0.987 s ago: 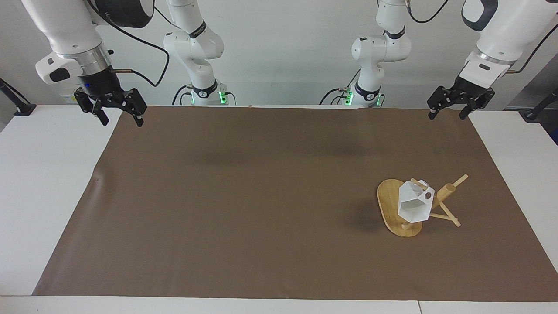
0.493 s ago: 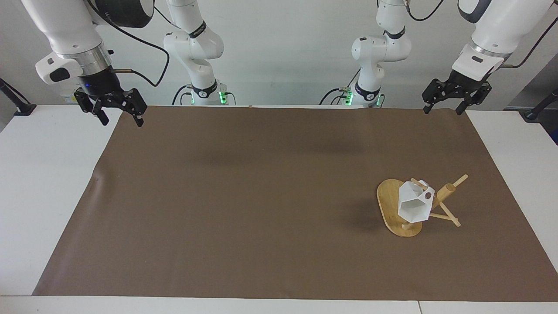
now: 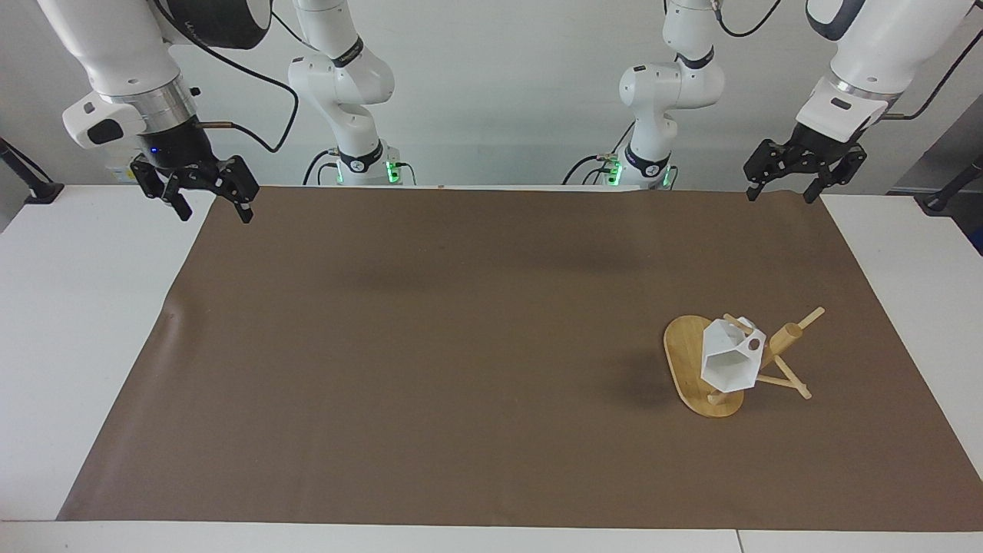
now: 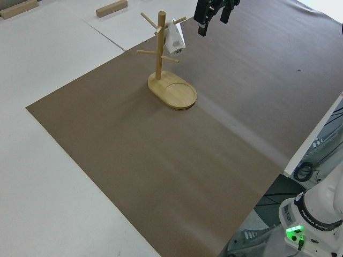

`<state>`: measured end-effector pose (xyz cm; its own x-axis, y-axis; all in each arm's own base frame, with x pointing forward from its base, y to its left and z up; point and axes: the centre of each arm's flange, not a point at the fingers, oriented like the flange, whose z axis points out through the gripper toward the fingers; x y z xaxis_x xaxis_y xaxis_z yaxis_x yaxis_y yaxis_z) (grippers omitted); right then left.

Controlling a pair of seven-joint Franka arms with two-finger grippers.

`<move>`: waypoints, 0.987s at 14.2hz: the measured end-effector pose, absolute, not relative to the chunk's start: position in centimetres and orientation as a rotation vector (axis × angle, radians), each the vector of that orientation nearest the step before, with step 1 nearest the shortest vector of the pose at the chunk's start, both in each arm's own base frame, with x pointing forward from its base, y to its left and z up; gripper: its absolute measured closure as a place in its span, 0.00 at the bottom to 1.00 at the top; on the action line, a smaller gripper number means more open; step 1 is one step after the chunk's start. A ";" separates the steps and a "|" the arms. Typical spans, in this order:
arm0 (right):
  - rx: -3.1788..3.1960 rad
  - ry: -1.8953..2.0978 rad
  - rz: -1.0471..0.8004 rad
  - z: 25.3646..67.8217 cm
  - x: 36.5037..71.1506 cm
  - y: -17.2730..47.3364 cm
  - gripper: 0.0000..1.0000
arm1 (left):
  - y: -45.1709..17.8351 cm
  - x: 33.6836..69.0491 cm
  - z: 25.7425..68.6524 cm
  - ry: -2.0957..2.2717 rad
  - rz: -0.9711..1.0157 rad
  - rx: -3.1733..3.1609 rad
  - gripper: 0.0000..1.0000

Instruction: Hang cup on rack

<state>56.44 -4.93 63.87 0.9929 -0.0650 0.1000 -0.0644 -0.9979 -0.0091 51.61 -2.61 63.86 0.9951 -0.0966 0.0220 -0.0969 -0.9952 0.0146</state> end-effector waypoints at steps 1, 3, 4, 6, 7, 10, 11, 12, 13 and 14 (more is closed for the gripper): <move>-3.130 0.102 -0.157 63.9 56.4 -4.9 0.00 | -2.6 51.7 64.0 -0.151 0.045 3.122 0.00; -3.130 0.102 -0.157 63.9 56.4 -4.9 0.00 | -2.6 51.7 64.5 -0.151 0.068 3.122 0.00; -3.130 0.102 -0.157 63.9 56.4 -4.9 0.00 | -2.6 51.7 64.6 -0.151 0.076 3.122 0.00; -3.130 0.102 -0.157 63.9 56.4 -4.9 0.00 | -2.6 51.8 64.3 -0.152 0.080 3.121 0.00; -3.130 0.102 -0.157 63.9 56.4 -4.9 0.00 | -2.6 51.8 64.2 -0.154 0.080 3.121 0.00; -3.130 0.102 -0.157 63.9 56.4 -4.9 0.00 | -2.6 51.9 64.3 -0.159 0.093 3.121 0.00; -3.130 0.102 -0.157 63.9 56.4 -4.9 0.00 | -2.6 51.8 64.4 -0.161 0.094 3.121 0.00; -3.130 0.102 -0.157 63.9 56.4 -4.9 0.00 | -2.7 51.8 64.4 -0.162 0.095 3.121 0.00; -3.130 0.102 -0.157 63.9 56.4 -4.9 0.00 | -2.7 51.8 64.4 -0.162 0.095 3.121 0.00; -3.130 0.102 -0.157 63.9 56.4 -4.9 0.00 | -2.7 51.8 64.4 -0.162 0.095 3.121 0.00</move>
<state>56.44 -4.93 63.88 0.9929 -0.0650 0.1001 -0.0644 -0.9979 -0.0091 51.81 -2.66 64.42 0.9927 -0.1033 0.0617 -0.1042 -0.9945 0.0119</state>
